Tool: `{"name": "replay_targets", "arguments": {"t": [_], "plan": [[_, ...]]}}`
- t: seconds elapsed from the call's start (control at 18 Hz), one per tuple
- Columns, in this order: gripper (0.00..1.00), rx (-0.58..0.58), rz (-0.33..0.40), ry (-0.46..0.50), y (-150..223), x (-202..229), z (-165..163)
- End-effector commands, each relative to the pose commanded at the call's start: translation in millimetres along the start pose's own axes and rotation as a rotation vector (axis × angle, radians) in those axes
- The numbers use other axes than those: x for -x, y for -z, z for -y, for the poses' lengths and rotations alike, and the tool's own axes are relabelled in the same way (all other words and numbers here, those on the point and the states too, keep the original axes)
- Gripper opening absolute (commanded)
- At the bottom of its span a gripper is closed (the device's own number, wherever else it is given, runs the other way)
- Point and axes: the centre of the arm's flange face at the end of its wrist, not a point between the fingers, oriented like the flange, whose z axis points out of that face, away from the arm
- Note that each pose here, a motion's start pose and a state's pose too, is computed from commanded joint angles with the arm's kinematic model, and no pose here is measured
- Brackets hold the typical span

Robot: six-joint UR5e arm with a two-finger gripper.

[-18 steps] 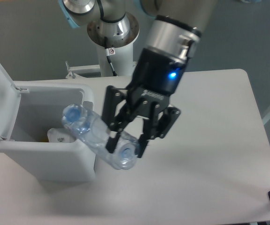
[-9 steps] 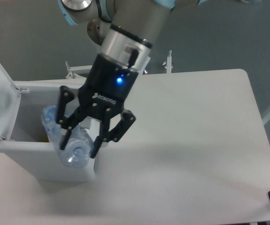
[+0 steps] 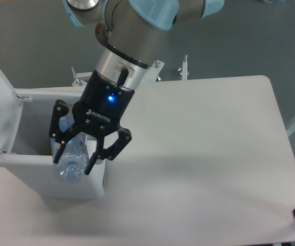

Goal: Place the trash in the trash can

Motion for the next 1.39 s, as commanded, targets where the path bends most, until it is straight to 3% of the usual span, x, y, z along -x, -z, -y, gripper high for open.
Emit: {"name": "replay_targets", "arguments": {"t": [0.06,0.22,0.56,1.0,1.22,1.39], "plan": [[0.88,-0.002,0.001,-0.002,1.7,-1.4,0.4],[1.00,-0.009,0.002,-0.008,6.8,-5.7,1.5],[1.00,-0.040,0.037,-0.017,29.9,19.8,4.2],[1.00,-0.108,0.132,-0.126,87.9,66.1,17.5],[1.00,-0.099,0.161,-0.204,98.7,91.1,9.7],[1.00,-0.090,0.189,-0.151,105.2,130.8,-5.9]]}}
